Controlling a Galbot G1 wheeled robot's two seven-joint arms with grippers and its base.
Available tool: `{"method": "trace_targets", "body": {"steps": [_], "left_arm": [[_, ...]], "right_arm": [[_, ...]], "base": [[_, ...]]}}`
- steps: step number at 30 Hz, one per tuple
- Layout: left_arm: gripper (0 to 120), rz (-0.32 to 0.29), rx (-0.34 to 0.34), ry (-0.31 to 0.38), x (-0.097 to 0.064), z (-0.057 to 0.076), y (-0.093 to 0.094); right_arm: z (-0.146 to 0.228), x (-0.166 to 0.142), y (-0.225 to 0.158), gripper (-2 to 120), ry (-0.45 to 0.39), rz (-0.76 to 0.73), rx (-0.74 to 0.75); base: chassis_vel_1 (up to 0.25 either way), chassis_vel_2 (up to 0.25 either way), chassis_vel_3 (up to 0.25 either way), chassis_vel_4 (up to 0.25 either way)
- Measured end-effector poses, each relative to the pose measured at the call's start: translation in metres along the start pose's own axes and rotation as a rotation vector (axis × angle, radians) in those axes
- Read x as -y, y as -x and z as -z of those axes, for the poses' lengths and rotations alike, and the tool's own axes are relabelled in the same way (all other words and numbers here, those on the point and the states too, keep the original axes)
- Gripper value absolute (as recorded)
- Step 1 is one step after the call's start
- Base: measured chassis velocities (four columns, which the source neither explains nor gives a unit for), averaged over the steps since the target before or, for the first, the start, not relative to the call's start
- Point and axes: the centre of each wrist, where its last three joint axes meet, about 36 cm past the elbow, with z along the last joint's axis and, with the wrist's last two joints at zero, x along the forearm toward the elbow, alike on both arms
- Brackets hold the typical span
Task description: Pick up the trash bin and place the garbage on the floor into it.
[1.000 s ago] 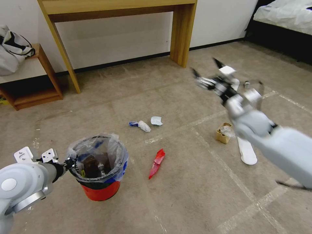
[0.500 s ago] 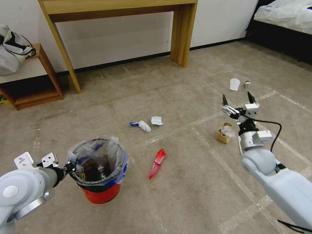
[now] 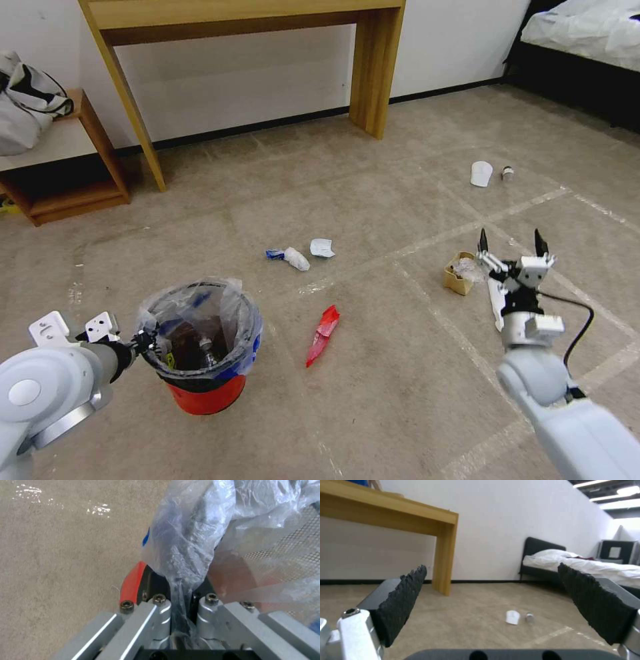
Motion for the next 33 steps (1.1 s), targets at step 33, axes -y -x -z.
{"method": "trace_targets", "body": {"steps": [33], "left_arm": [[4, -0.018, -0.006, 0.032, 0.005, -0.001, -0.002]], "right_arm": [[-0.011, 0.017, -0.098, 100, -0.093, -0.187, -0.025]], "base": [[0.000, 0.000, 0.000, 0.000]]}}
